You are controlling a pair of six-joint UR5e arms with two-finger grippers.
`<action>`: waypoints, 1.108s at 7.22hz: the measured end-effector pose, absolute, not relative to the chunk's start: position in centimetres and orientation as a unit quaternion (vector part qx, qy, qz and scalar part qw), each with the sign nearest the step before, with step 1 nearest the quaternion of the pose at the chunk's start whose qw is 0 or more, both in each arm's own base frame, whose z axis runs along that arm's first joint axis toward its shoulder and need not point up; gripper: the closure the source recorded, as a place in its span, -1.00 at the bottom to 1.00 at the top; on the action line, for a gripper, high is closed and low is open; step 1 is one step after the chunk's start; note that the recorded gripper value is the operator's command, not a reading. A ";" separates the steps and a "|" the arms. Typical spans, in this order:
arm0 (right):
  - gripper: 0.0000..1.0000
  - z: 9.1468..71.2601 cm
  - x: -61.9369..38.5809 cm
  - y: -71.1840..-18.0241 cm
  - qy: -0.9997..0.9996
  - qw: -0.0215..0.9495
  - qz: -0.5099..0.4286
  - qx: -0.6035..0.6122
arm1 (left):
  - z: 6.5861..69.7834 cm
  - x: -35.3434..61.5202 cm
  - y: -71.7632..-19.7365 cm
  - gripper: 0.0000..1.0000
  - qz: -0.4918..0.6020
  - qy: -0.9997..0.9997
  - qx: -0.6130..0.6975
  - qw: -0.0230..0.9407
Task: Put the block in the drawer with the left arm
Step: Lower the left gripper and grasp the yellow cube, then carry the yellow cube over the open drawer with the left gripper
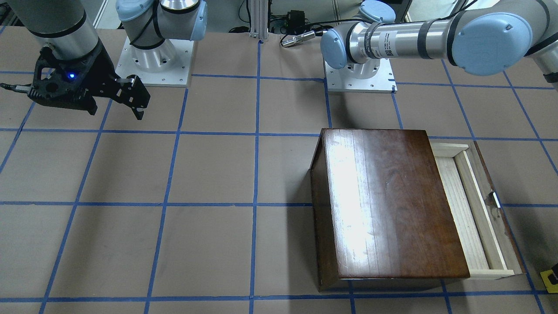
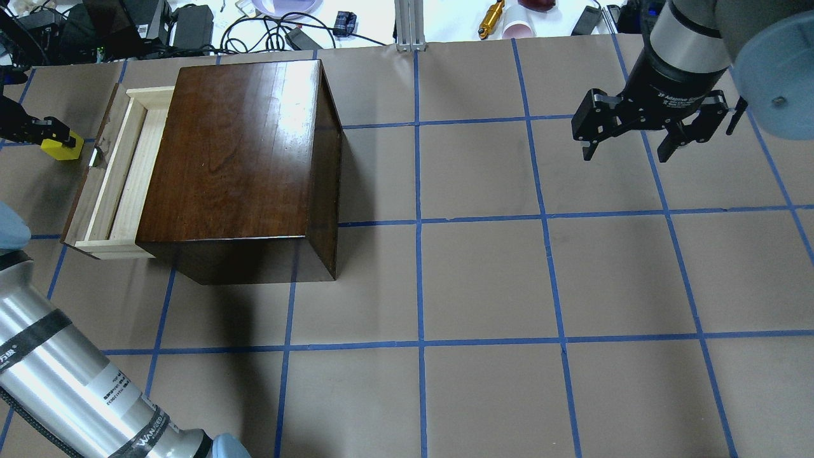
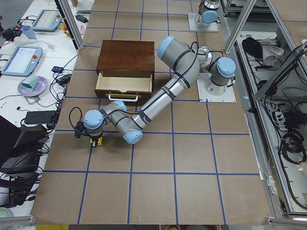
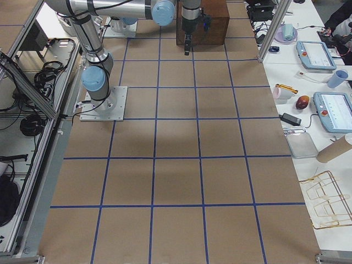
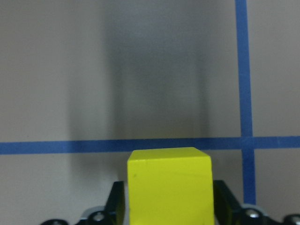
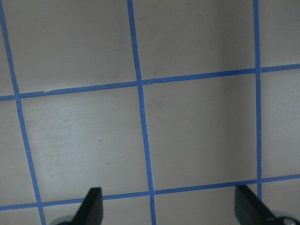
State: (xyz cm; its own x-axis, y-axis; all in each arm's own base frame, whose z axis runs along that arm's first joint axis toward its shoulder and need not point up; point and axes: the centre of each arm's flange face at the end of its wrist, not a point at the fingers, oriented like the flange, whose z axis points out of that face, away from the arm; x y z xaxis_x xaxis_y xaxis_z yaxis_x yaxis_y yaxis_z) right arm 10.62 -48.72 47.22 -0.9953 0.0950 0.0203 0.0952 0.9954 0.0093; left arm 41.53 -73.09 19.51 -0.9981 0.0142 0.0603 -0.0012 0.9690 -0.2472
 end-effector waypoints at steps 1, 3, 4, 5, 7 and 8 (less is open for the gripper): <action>-1.00 47.2 10.6 -48.7 -0.999 0.010 -0.005 -0.048 | 19.9 41.4 -73.2 0.95 0.131 -0.991 -0.005 0.036; -1.00 47.2 10.6 -48.7 -0.999 0.010 -0.005 -0.048 | 22.7 41.0 -73.1 0.95 0.142 -0.989 -0.011 0.031; -1.00 47.2 10.6 -48.7 -0.999 0.010 -0.005 -0.048 | 25.6 40.4 -72.7 0.95 0.139 -0.990 -0.012 0.032; -1.00 47.2 10.6 -48.7 -0.999 0.010 -0.005 -0.048 | 29.2 39.4 -71.7 0.95 0.126 -0.991 -0.012 0.035; -1.00 47.2 10.6 -48.7 -0.999 0.010 -0.005 -0.048 | 37.4 35.9 -69.4 0.96 0.093 -0.995 -0.019 0.028; -1.00 47.2 10.6 -48.7 -0.999 0.010 -0.006 -0.048 | 40.7 33.3 -68.4 0.95 0.076 -0.996 -0.024 0.034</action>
